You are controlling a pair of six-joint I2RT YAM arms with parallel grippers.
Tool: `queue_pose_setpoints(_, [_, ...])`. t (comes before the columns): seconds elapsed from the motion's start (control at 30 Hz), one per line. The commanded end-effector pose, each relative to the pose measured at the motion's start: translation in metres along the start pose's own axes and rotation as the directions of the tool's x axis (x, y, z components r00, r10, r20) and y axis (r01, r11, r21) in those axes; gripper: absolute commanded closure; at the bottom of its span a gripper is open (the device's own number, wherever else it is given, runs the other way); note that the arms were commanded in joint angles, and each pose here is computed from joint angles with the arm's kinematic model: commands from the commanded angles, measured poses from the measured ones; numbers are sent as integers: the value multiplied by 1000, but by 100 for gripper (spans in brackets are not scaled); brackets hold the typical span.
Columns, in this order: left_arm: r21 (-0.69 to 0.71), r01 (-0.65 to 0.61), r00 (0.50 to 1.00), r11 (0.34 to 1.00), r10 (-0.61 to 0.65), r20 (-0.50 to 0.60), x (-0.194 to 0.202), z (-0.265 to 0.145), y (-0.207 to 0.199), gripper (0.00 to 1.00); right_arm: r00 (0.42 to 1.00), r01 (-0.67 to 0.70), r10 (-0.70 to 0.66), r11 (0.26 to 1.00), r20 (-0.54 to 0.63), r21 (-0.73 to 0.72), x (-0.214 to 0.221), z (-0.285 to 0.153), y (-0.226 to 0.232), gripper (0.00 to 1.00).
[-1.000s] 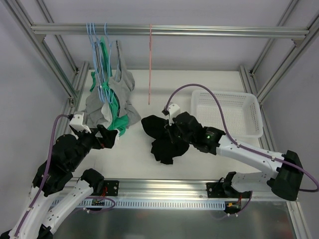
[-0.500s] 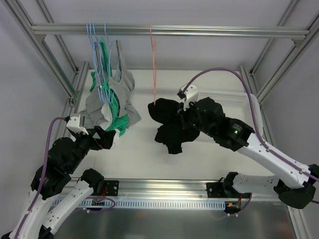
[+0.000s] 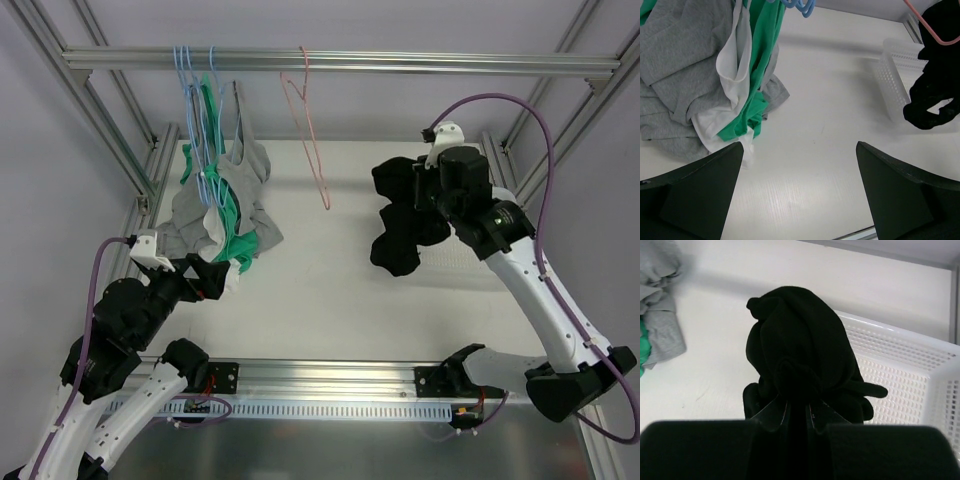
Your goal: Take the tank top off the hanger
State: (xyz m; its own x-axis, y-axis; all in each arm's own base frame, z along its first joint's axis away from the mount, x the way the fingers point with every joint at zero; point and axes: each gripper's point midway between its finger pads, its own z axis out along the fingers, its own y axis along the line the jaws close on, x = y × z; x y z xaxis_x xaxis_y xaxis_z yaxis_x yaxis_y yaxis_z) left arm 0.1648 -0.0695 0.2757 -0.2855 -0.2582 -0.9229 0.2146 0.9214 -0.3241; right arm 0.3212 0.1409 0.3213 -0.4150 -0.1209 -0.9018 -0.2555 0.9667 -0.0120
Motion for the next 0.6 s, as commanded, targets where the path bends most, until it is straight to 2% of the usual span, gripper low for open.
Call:
queue_pose_setpoints(0.0, [-10,21,1000,1000,-21,19,-3,1,1,1,999,-23,22,999,45,34,-11,-7,-20,100])
queue_pose_setpoints(0.23, [-10,17,1000,1000,-17,8,-2,3,0,1,992,-125,117,972,49,201,-4,-5,-88,100])
queue_pose_setpoints(0.37, [-12,16,1000,1000,-16,4,-1,3,1,1,978,-210,198,933,71,294,-2,-8,-131,100])
queue_pose_setpoints(0.57, [-13,14,1000,1000,-14,-4,0,5,0,1,952,-305,285,900,110,310,-7,-6,-157,100])
